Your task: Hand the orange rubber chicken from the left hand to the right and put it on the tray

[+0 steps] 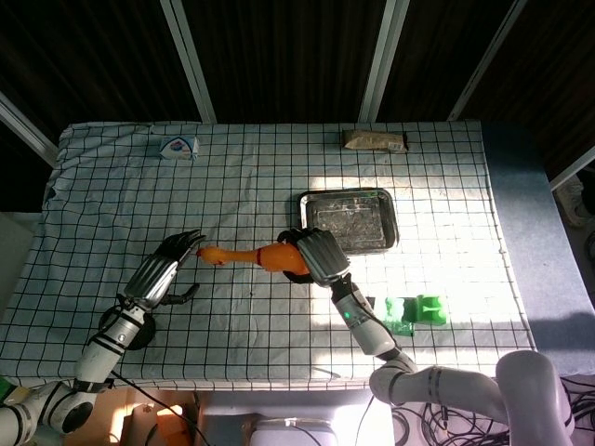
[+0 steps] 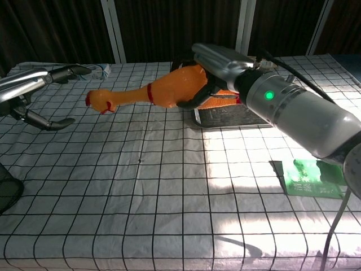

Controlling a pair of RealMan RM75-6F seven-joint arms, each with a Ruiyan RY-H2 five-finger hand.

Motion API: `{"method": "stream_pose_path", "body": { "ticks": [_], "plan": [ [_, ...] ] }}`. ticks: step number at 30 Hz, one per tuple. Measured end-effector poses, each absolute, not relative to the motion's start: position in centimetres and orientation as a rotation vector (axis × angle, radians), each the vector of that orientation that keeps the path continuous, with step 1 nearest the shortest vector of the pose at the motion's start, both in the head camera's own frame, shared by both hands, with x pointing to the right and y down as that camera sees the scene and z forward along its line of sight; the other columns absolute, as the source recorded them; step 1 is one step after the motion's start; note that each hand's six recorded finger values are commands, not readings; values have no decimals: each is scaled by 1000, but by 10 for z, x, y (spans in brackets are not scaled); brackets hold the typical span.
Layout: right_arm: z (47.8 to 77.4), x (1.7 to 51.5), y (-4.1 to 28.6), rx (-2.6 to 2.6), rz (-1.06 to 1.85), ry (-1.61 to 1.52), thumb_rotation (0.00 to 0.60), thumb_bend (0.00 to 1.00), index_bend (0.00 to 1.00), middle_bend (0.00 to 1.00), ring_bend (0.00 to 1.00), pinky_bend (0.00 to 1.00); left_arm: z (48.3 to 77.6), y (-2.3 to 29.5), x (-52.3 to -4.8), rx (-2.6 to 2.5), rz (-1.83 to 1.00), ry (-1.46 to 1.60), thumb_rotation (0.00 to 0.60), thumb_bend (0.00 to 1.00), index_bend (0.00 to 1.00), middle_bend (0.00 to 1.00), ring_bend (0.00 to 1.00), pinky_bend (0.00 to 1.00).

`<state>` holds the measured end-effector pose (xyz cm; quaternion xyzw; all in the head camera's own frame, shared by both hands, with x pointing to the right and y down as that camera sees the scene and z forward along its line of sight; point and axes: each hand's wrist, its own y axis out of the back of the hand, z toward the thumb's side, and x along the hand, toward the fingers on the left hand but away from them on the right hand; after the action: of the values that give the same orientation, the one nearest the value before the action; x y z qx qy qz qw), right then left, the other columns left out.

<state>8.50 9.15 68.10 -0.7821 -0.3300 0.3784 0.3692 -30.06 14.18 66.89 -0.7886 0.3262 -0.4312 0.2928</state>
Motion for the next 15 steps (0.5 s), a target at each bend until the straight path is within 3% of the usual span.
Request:
{"method": "stream_pose_path", "body": {
  "ticks": [9, 15],
  "plan": [
    [693, 149, 53, -1750, 1078, -870, 600, 469, 1000, 858, 867, 1000, 650, 137, -342, -1947, -1236, 869, 600, 341, 0, 0, 0, 58],
    [711, 197, 28, -1623, 1190, -951, 600, 469, 981, 858, 852, 999, 654, 139, -360, -1933, -1295, 898, 600, 345, 0, 0, 0, 50]
  ]
}}
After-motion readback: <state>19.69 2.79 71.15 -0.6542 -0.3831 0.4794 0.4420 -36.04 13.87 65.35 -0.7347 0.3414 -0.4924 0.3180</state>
